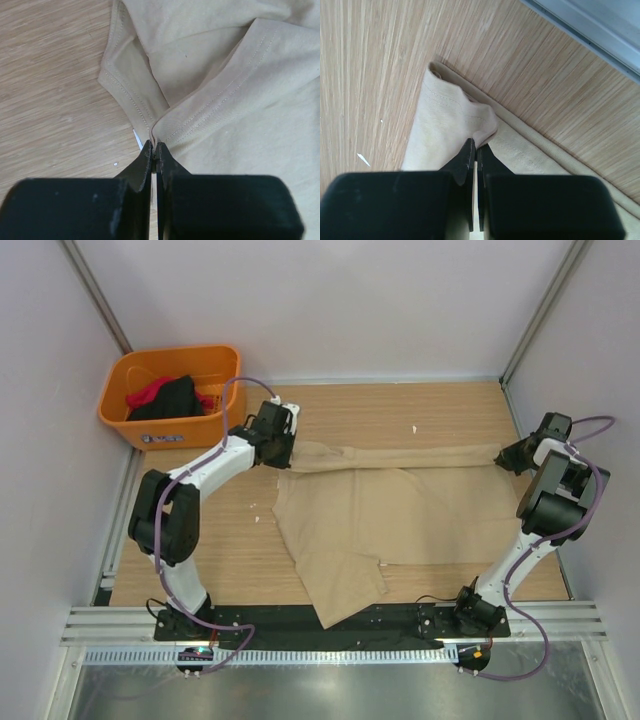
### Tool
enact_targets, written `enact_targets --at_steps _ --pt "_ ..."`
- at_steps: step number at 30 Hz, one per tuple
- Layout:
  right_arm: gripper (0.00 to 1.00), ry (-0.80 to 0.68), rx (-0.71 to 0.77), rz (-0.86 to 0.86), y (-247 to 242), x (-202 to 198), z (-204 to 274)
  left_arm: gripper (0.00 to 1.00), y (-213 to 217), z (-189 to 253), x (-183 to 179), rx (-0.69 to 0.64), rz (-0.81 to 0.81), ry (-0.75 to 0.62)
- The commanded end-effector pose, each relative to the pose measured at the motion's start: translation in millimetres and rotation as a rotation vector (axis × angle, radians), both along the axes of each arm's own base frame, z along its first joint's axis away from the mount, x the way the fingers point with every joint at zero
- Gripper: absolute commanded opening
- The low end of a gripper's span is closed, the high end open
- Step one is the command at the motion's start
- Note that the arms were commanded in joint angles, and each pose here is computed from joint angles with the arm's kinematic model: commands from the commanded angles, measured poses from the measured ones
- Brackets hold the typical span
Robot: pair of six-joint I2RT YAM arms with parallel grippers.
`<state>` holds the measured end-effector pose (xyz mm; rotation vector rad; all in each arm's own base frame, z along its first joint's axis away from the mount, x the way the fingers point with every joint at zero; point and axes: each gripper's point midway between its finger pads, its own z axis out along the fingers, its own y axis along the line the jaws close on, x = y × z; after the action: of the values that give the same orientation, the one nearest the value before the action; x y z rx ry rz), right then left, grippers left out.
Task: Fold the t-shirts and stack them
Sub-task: Fold the tshirt
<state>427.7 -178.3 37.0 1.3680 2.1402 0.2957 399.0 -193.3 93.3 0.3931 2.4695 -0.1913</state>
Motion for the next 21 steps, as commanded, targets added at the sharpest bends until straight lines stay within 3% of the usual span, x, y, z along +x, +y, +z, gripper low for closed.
enact_targets --at_steps 1,12,16,21 --pt "0.01 -0.030 -0.056 -0.020 -14 -1 18 0.00 0 -2 6 0.000 0.005 -0.003" --pt "0.05 0.006 -0.055 -0.022 -13 -9 6 0.00 -5 -12 7 -0.008 -0.001 0.034" --pt "0.23 -0.004 -0.075 -0.024 -13 -13 21 0.04 -10 6 -7 -0.056 -0.033 0.046" --pt "0.33 -0.033 -0.153 -0.065 -18 -27 56 0.06 -16 49 -31 -0.199 0.004 0.014"
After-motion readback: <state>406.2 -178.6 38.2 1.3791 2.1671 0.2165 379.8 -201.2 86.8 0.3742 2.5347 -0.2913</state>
